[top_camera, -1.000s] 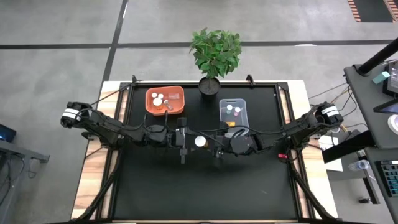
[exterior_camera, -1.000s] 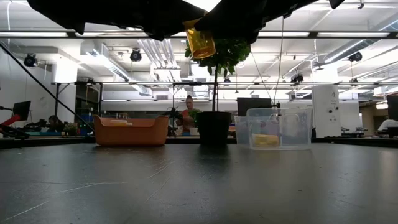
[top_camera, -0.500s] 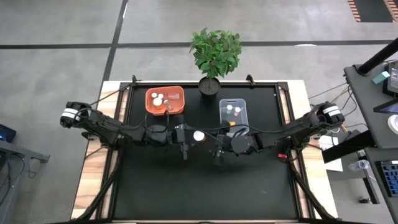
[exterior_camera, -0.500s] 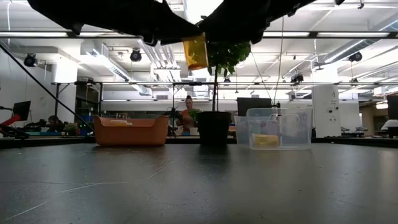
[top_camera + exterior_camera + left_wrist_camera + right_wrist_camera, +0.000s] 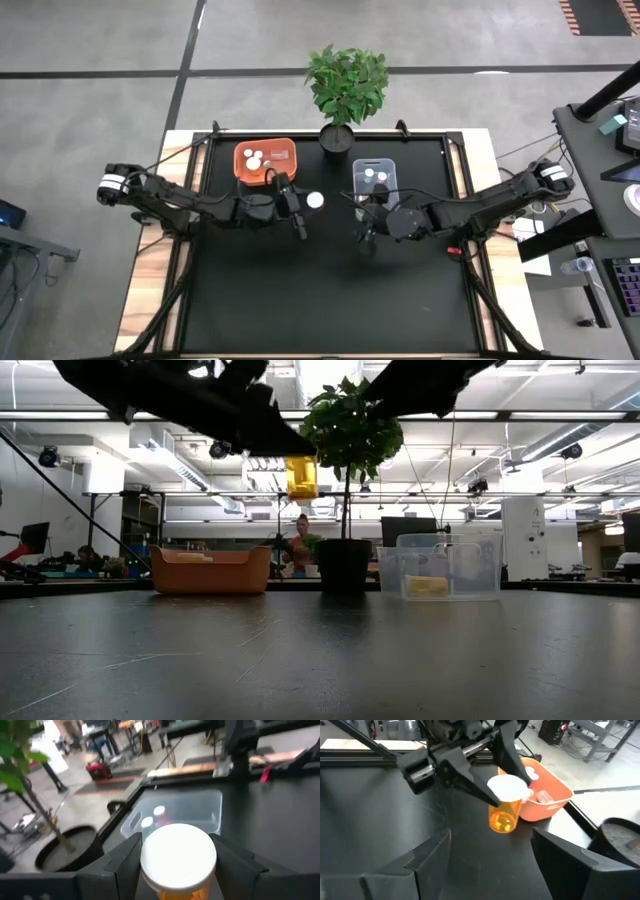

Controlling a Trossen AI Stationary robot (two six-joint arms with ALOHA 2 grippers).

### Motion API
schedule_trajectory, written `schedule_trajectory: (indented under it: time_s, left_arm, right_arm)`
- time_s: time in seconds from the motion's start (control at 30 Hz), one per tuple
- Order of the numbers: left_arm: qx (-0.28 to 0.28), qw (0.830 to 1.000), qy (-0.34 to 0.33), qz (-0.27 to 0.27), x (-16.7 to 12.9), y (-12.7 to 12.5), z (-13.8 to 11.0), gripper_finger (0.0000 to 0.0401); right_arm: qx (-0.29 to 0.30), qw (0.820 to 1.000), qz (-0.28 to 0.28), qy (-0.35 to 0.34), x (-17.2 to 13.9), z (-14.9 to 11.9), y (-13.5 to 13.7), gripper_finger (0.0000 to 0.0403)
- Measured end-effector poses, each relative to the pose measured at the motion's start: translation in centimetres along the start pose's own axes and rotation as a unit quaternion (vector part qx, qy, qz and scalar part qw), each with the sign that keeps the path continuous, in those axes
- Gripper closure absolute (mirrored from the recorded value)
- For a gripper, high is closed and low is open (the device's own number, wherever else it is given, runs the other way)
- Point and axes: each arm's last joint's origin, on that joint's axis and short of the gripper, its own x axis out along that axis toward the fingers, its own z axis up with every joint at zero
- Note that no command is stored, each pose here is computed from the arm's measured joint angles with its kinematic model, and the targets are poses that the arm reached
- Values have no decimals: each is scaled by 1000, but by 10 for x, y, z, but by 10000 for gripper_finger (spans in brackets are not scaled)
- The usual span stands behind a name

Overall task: Pick and place medicine bottles into bin by pill shape (circle, oval)
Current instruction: Put the orange tablet pill bottle into the orange bin

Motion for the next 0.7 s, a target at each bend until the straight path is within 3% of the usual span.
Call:
schedule_trajectory:
  time_s: [0.1,0.33,0.7]
  left_arm:
    - [-6,999,29,13,2,5,-6,208]
    - [14,988,113,100,-6,22,-17,208]
    - [-72,964,144,213,-12,75,-39,208]
  right_arm:
    - [-4,1000,0,-1,-7,0,-4,141]
    - [7,1000,-3,0,-20,-17,-14,142]
    - [16,999,-9,-39,-28,-44,-22,142]
